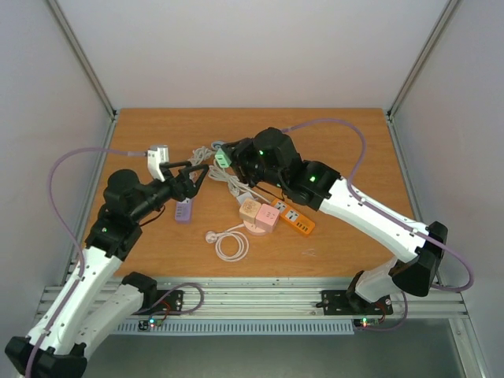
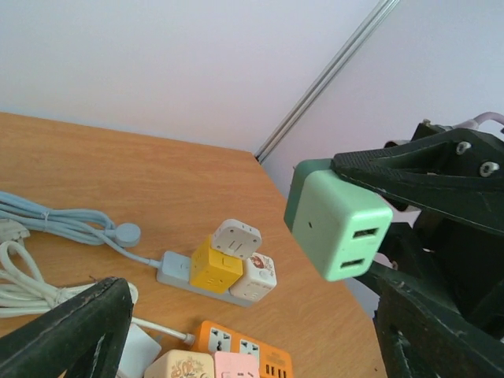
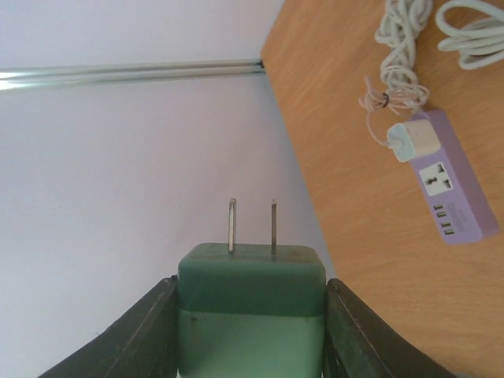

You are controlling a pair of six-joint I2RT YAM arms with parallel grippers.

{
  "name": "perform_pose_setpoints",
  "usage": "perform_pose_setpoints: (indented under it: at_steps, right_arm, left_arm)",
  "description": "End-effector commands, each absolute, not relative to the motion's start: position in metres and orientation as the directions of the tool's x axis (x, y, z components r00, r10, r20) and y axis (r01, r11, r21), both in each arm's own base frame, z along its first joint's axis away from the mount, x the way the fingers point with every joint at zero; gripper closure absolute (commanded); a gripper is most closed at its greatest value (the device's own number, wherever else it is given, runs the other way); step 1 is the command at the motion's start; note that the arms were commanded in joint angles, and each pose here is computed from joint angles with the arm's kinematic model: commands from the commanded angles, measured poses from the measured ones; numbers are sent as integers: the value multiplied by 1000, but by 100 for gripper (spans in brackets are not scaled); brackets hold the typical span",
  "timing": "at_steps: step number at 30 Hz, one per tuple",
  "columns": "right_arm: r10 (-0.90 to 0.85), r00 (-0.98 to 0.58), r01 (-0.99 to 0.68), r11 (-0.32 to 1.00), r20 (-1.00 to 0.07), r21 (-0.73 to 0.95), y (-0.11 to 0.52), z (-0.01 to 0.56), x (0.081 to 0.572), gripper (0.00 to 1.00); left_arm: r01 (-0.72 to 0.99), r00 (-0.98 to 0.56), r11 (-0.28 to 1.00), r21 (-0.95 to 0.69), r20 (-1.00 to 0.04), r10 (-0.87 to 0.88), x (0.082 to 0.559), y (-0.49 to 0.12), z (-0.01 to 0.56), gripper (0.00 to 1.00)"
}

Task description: Insert the plug

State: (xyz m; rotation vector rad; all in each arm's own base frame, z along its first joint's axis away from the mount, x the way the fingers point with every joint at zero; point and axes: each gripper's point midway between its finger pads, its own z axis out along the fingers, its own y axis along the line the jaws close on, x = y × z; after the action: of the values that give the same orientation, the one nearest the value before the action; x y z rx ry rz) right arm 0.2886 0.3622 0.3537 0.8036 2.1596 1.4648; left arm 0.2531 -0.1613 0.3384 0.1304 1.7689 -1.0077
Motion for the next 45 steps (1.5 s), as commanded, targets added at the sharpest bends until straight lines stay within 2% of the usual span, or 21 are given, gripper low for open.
perform_pose_setpoints:
  at_steps: [1,5,16,23,28,31,34,37,40,42,45]
  right_arm:
    - [732,-678,364,263,61,893,351,342,285,95]
    - [753,-653,385,243,77,890,348,343,283,95]
    - [742,-656,411,199,137,890,359,341,284,95]
    - [753,-645,417,201,133,887,360,339,288,94]
    - [743,-654,426,207,142,881,365,335,287,93]
    - [746,-656,409,219,118,886,366,335,291,92]
    - [753,-651,409,239,98,881,365,330,293,90]
    - [760,-648,394,273,54,878,360,327,294,78]
    - [778,-627,344,321,-38,883,344,329,298,47]
    - [790,-601,308,365,-118,879,328,329,301,32]
    - [790,-567,243,431,-233,869,302,332,305,21]
  left_arm:
    - [528,-372,615,-586,-810,-453,264,-165,360,18]
    - [501,-336,616,-609,-792,-509,271,-167,361,24]
    - [536,-475,514,-669,-743,-472,270,-214,342,31]
    - [530,-494,521,-669,-743,-452,270,-222,333,39]
    - [493,-524,543,-679,-731,-438,276,-224,326,56]
    - [493,-568,527,-692,-715,-407,276,-233,321,72]
    - [445,-598,566,-694,-701,-390,279,-231,312,88]
    - [422,-595,623,-658,-720,-358,279,-224,302,96]
    - [403,-610,701,-589,-744,-274,278,-217,293,100]
    - [377,-640,762,-527,-743,-197,276,-209,282,100]
    - [354,-696,834,-423,-715,-67,272,-196,265,100]
